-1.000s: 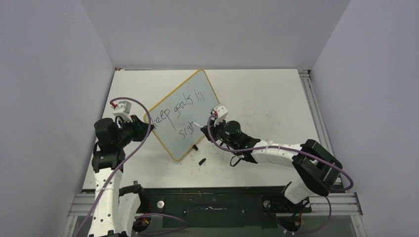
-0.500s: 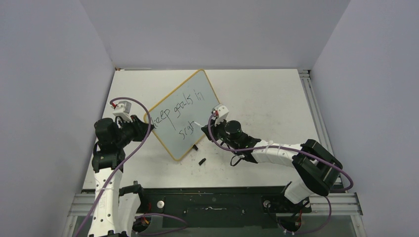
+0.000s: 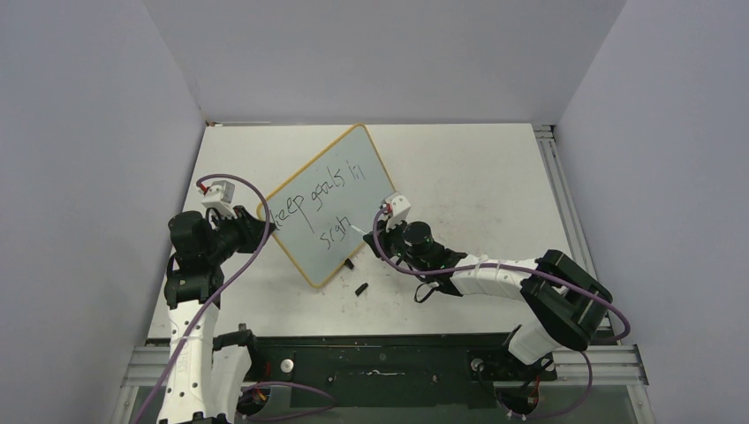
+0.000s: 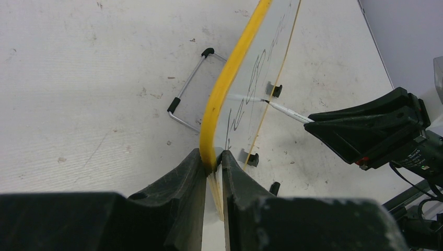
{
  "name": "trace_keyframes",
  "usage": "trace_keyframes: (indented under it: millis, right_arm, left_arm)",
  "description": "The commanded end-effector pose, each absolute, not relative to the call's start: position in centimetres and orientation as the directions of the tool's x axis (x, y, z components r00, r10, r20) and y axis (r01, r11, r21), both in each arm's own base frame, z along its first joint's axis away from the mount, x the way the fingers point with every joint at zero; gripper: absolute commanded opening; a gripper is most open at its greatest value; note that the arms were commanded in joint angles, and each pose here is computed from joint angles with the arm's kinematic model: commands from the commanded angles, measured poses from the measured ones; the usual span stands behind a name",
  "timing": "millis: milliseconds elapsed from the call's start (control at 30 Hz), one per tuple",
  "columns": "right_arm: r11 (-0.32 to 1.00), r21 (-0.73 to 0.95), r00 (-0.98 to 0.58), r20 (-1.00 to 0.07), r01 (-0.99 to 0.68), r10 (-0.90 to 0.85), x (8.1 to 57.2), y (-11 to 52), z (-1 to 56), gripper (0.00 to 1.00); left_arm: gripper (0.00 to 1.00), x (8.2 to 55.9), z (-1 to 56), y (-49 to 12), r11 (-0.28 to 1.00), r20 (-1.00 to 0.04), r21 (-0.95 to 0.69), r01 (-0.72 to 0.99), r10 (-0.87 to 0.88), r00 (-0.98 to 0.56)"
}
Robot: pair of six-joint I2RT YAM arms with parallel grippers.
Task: Write a sentence on the whiteboard
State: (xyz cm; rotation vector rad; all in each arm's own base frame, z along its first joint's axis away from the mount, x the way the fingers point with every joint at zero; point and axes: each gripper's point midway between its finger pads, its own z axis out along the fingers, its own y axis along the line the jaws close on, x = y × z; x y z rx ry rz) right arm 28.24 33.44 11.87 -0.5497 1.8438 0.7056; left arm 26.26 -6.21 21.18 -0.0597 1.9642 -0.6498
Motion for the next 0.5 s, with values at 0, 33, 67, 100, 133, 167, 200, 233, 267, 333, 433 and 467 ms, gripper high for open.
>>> trace_keyframes:
  millis: [0, 33, 67, 100, 133, 167, 200, 233, 267, 333, 433, 467]
  right_arm:
    - [0.72, 0.221, -0.342, -0.939, -0.658, -0.024, 27.9, 33.5, 12.5, 0.05]
    - [0.72, 0.222, -0.344, -0.939, -0.658, -0.024, 27.8, 33.5, 12.5, 0.05]
    - [0.719, 0.223, -0.343, -0.939, -0.658, -0.024, 27.8, 33.5, 12.5, 0.05]
    - [0.719, 0.223, -0.344, -0.939, -0.659, -0.024, 27.7, 33.5, 12.4, 0.05]
    - [0.719, 0.224, -0.344, -0.939, -0.658, -0.023, 27.7, 33.4, 12.5, 0.05]
    - [0.719, 0.224, -0.343, -0.939, -0.658, -0.022, 27.7, 33.4, 12.5, 0.05]
    - [0.718, 0.223, -0.341, -0.94, -0.659, -0.021, 27.7, 33.5, 12.6, 0.05]
    - [0.716, 0.222, -0.335, -0.942, -0.661, -0.017, 27.7, 33.5, 13.0, 0.05]
    - [0.713, 0.221, -0.329, -0.944, -0.665, -0.013, 27.8, 33.6, 13.3, 0.05]
    - [0.703, 0.218, -0.309, -0.951, -0.677, -0.004, 27.8, 33.9, 14.5, 0.05]
    - [0.695, 0.206, -0.279, -0.96, -0.689, 0.008, 27.9, 34.0, 16.2, 0.05]
    - [0.693, 0.202, -0.267, -0.964, -0.692, 0.014, 27.9, 33.9, 16.8, 0.05]
  left_arm:
    - [0.14, 26.4, 22.5, -6.3, 0.857, -0.849, -0.438, 0.27, -0.297, -0.436]
    - [0.14, 26.4, 22.5, -6.4, 0.857, -0.849, -0.438, 0.27, -0.297, -0.436]
    - [0.14, 26.5, 22.5, -6.3, 0.858, -0.849, -0.438, 0.269, -0.297, -0.436]
    - [0.14, 26.5, 22.5, -6.3, 0.858, -0.849, -0.438, 0.268, -0.297, -0.437]
    - [0.14, 26.5, 22.5, -6.3, 0.858, -0.849, -0.438, 0.268, -0.298, -0.436]
    - [0.14, 26.5, 22.4, -6.3, 0.858, -0.849, -0.439, 0.268, -0.297, -0.438]
    - [0.14, 26.5, 22.4, -6.3, 0.858, -0.849, -0.439, 0.269, -0.297, -0.437]
    - [0.14, 26.4, 22.5, -6.3, 0.857, -0.85, -0.438, 0.27, -0.297, -0.436]
    - [0.14, 26.5, 22.5, -6.3, 0.858, -0.85, -0.438, 0.27, -0.297, -0.436]
    - [0.14, 26.5, 22.4, -6.3, 0.858, -0.849, -0.438, 0.269, -0.297, -0.437]
    - [0.14, 26.5, 22.4, -6.3, 0.858, -0.849, -0.438, 0.268, -0.296, -0.438]
    - [0.14, 26.5, 22.4, -6.3, 0.858, -0.849, -0.437, 0.268, -0.296, -0.437]
